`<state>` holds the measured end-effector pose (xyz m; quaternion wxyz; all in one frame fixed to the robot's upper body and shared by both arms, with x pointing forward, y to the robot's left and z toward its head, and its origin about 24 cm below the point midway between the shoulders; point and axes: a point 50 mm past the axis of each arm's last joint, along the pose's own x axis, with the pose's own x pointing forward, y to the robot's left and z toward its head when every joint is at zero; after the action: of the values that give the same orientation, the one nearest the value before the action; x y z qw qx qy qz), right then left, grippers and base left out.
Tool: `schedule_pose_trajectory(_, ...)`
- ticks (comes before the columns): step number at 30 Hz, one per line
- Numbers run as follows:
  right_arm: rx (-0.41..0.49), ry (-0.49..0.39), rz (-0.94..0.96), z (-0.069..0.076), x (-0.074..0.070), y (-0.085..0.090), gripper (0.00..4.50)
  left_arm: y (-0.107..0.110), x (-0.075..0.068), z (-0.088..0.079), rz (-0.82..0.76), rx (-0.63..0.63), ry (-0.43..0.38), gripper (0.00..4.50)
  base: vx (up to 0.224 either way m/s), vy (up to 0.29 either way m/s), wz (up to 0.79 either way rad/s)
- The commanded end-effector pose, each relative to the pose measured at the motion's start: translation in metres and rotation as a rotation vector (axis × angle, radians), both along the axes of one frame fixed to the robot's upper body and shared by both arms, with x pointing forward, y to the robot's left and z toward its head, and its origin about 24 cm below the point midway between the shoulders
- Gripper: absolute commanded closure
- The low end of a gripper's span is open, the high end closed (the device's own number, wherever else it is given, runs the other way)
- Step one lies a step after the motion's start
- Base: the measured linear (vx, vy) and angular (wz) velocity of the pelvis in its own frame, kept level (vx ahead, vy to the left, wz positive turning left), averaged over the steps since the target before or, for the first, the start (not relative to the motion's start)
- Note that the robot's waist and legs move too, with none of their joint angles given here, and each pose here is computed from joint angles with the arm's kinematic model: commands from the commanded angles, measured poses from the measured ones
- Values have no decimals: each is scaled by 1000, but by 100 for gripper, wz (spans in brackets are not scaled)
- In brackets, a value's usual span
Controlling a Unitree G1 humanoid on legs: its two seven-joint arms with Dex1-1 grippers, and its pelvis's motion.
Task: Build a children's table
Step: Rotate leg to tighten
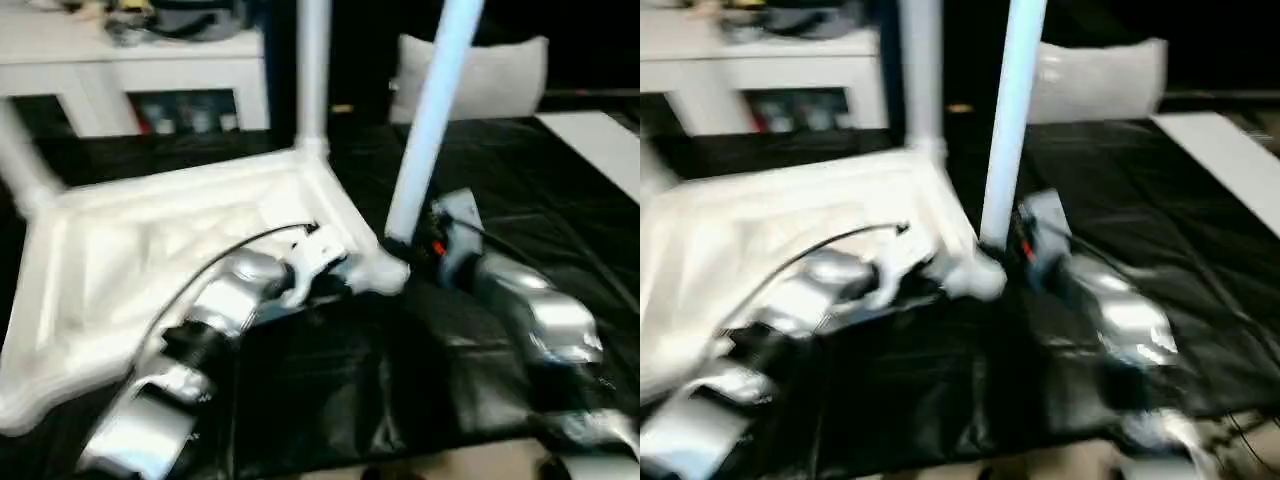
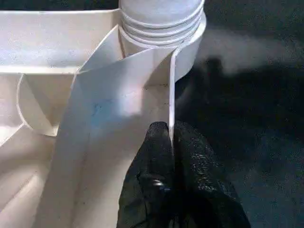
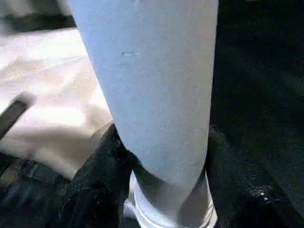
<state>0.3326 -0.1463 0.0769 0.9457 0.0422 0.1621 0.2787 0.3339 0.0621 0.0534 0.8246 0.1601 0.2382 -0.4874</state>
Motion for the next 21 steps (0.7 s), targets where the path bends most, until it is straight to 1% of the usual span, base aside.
schedule_pose_trajectory(1, 31, 18, 45, -7, -1, 18, 219, -12, 7, 17, 18, -57, -60, 450, 0, 0, 0)
schedule_pose_trajectory(2, 47, 3, 45, -6, -1, 20, 186, -13, 7, 18, 23, -54, -68, 450, 0, 0, 0)
schedule_pose_trajectory(3, 70, 7, 40, -5, 0, 21, 186, -13, 7, 18, 21, -52, -73, 450, 0, 0, 0)
schedule_pose_trajectory(4, 70, 7, 40, -5, 0, 21, 184, -13, 7, 18, 21, -52, -73, 450, 0, 0, 0)
schedule_pose_trajectory(5, 73, -5, 61, -4, -2, 20, 176, -11, 6, 18, -10, -34, -101, 450, 0, 0, 0)
schedule_pose_trajectory(7, 60, -27, 92, -3, -5, 16, 146, -7, 5, 17, -27, -26, -104, 450, 0, 0, 0)
schedule_pose_trajectory(8, 48, -37, 102, -3, -6, 12, 140, -6, 3, 17, -46, -26, -117, 450, 0, 0, 0)
schedule_pose_trajectory(10, 40, -49, 109, -3, -7, 7, 136, -3, 2, 15, -51, -20, -110, 450, 0, 0, 0)
schedule_pose_trajectory(11, 32, -59, 123, -3, -9, 2, 127, -1, 1, 14, -78, -17, -116, 450, 0, 0, 0)
schedule_pose_trajectory(12, 28, -66, 134, -3, -10, -1, 127, 1, 0, 13, -97, -14, -122, 450, 0, 0, 0)
schedule_pose_trajectory(13, 16, -83, 184, 0, -14, -11, 103, 6, -3, 10, -154, 2, -131, 450, 0, 0, 0)
schedule_pose_trajectory(15, 3, -93, 224, 2, -18, -19, 95, 9, -6, 8, -199, 8, -123, 450, 0, 0, 0)
schedule_pose_trajectory(17, -11, -93, 282, 3, -22, -26, 89, 13, -7, 7, -242, 15, -122, 450, 0, 0, 0)
schedule_pose_trajectory(18, -11, -93, 282, 3, -22, -26, 75, 13, -7, 7, -242, 15, -122, 450, 0, 0, 0)
schedule_pose_trajectory(19, -25, -83, 343, 6, -27, -36, 62, 17, -10, 6, -301, 23, -117, 450, 0, 0, 0)
schedule_pose_trajectory(21, -33, -71, 391, 8, -30, -43, 50, 21, -12, 5, -364, 43, -114, 450, 0, 0, 0)
